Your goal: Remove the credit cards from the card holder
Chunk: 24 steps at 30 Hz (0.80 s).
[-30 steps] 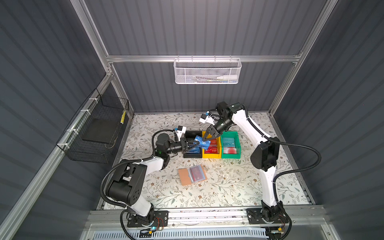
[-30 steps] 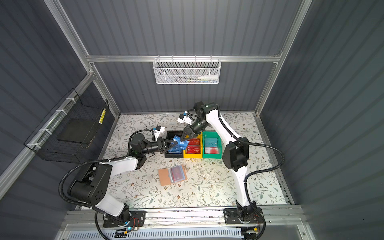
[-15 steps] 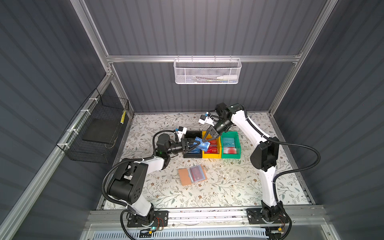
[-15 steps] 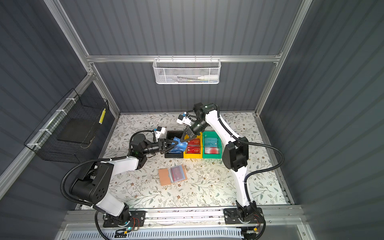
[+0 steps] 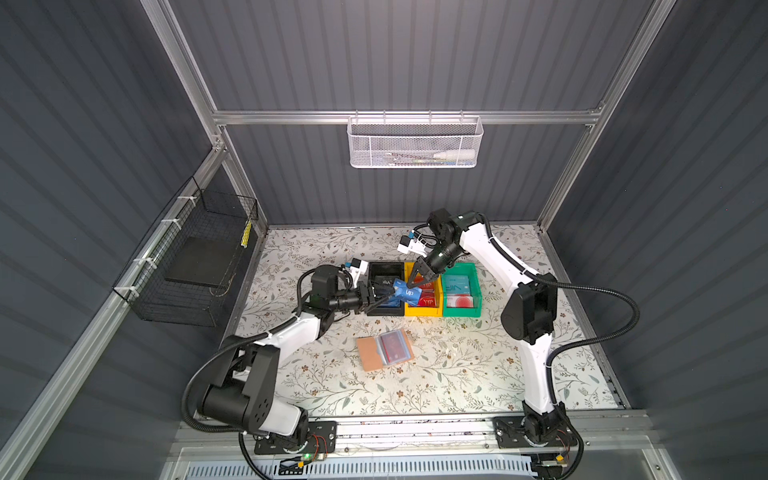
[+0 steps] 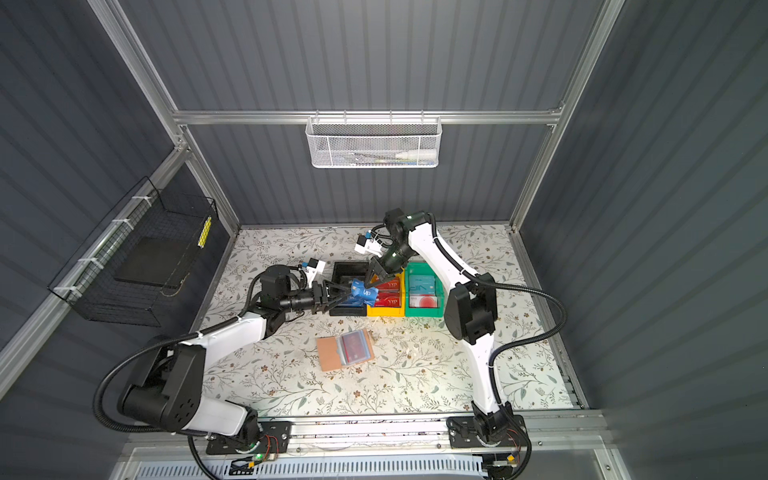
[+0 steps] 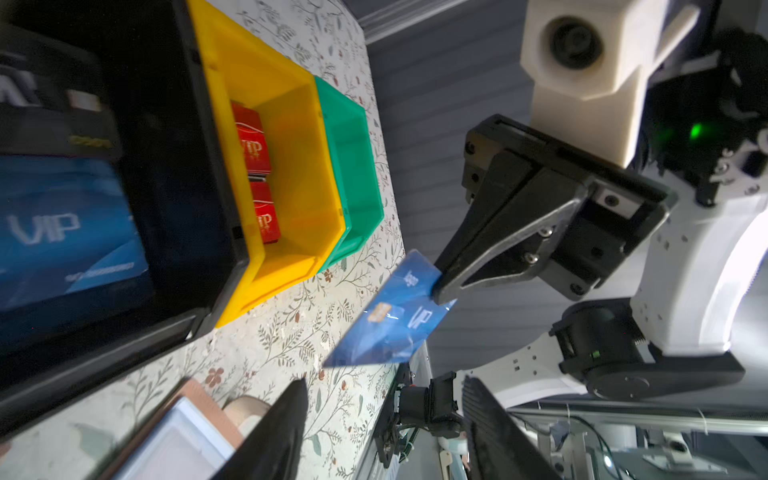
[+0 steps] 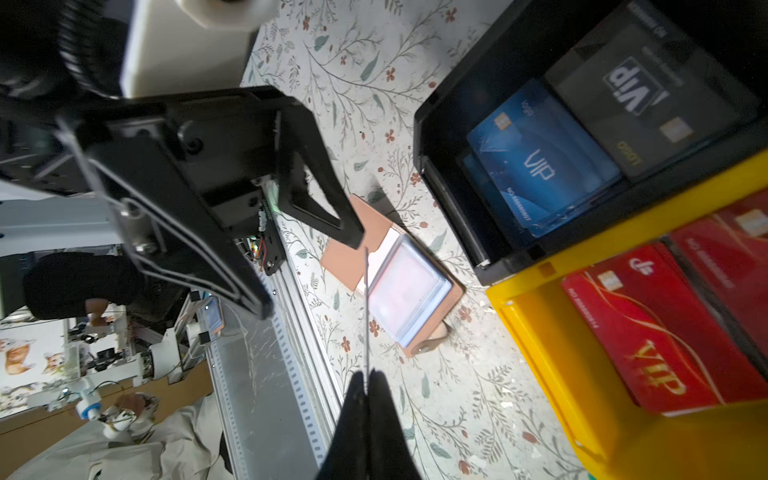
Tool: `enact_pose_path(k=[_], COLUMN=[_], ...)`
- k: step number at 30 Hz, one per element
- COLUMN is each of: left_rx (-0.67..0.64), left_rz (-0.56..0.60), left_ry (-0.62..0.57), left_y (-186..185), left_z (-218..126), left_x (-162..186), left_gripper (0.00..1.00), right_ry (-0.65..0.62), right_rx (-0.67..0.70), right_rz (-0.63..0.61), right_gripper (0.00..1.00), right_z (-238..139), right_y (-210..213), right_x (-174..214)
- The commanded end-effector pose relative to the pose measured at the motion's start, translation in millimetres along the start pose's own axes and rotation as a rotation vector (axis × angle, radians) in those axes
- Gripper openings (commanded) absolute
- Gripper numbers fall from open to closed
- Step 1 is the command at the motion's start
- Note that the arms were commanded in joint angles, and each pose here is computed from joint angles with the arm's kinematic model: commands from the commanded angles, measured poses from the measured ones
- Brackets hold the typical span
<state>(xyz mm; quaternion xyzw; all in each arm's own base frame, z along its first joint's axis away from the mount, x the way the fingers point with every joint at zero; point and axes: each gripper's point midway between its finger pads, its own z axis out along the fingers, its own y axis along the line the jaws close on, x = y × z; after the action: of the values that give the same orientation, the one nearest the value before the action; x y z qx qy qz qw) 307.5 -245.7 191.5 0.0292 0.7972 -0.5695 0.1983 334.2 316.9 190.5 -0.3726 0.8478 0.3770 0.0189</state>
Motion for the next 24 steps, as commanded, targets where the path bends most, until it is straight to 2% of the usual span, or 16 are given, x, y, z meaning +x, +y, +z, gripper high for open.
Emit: enact_pose_path(k=[1,10,19,24], left_rx=[-0.189,-0.279,-0.286,-0.289], left_rz=[0.048,0.022,0.005,-0.005], left_ry=[0.016,-0.022,-0.028,-0.027], left_y=[14.8,24.5,31.2,36.4], left_z=[-24.1,-45.6,-53.5,-55.7], left_x=[11.6,21.2,32.5,37.2], left_gripper=[0.68,0.73,0.75,0.76], right_ry=[-0.030,-0.018,0.038,0.078], right_rx=[0.130,0.261,0.350,0.351], right_rz=[-0.072,-0.335,-0.459,-0.550], right_gripper=[0.00,0.00,0.00,0.00], right_z=[-6.1,36.8,65.0,71.7], right_y=[2.8,13.3,-8.1,-15.9], right_x=[-13.6,-38.6,-44.5,-40.3])
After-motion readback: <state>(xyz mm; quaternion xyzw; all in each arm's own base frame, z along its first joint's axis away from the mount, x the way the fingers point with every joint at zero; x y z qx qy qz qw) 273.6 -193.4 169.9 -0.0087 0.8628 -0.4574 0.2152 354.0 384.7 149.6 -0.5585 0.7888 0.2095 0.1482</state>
